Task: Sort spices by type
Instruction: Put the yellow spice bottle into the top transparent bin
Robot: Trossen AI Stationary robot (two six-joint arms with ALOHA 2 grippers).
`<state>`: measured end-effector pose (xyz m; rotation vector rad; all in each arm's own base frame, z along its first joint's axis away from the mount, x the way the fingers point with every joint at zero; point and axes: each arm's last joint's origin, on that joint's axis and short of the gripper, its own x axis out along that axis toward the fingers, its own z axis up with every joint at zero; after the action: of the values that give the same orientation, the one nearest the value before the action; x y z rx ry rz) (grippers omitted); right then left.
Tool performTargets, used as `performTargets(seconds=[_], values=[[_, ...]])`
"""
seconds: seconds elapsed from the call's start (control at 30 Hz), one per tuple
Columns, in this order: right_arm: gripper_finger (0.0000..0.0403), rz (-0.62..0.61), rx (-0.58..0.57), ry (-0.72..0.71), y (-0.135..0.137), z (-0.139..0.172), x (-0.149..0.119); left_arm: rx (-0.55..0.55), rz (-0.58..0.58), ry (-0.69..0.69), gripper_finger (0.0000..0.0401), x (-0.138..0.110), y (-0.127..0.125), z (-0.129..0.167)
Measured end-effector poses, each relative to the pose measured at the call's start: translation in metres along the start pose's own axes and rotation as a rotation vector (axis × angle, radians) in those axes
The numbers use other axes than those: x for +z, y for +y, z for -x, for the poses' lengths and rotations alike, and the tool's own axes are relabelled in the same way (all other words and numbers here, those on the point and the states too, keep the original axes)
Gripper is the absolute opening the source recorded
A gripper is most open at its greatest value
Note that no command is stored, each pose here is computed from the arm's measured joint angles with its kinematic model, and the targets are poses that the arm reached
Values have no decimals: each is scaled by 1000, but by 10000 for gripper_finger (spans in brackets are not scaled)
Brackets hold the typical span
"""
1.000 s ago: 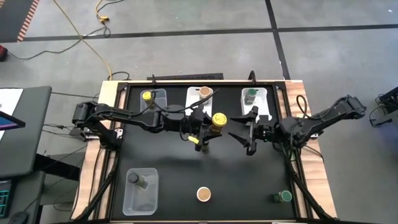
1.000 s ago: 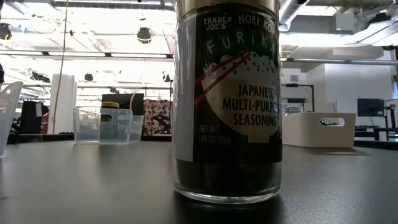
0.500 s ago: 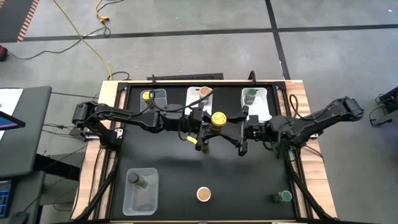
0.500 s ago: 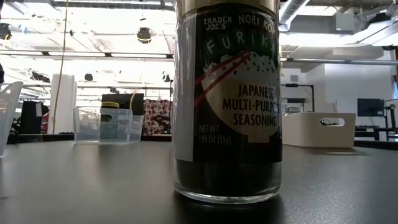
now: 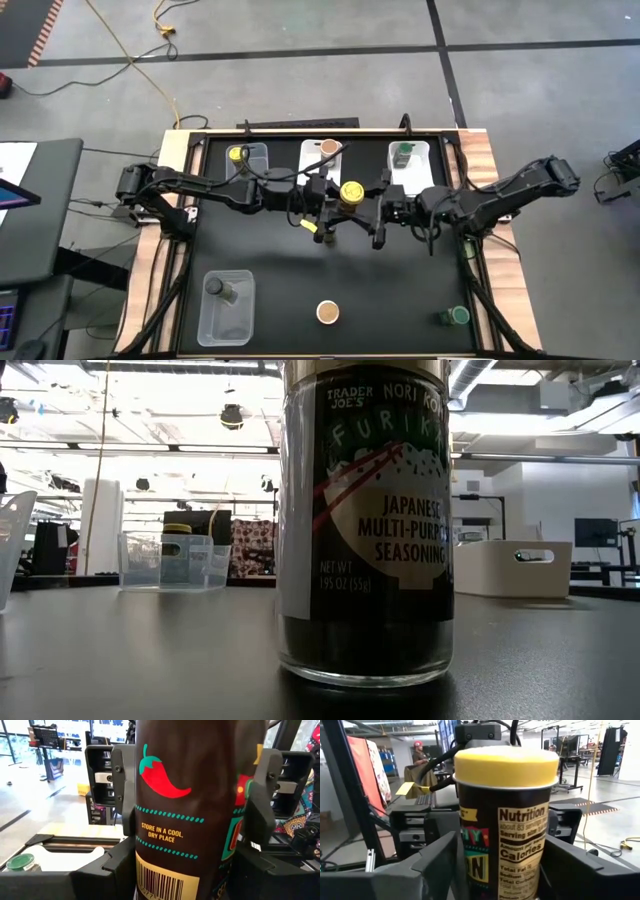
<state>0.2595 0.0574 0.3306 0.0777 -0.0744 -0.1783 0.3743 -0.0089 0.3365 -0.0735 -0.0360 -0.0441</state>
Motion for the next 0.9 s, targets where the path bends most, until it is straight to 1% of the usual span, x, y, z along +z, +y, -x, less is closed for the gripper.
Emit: performTargets(seconds=[0.3, 0.43, 0.57, 0.67, 0.77, 0.9], values=[[218, 2, -6, 4, 0, 0, 0, 4, 2, 7, 222, -1, 0, 0], [215, 1, -5, 16, 0, 0, -2, 3, 26, 10, 222, -1, 0, 0], [223, -2, -2, 19, 0, 0, -2, 3, 47, 24, 222, -2, 0, 0], [220, 2, -1, 24, 0, 0, -2, 7, 56, 32, 225, -3, 0, 0], [217, 20, 0, 38, 0, 0, -4, 8, 70, 40, 241, -4, 0, 0], [221, 27, -10, 44, -5, 2, -2, 20, 100, 54, 276, -5, 1, 0]])
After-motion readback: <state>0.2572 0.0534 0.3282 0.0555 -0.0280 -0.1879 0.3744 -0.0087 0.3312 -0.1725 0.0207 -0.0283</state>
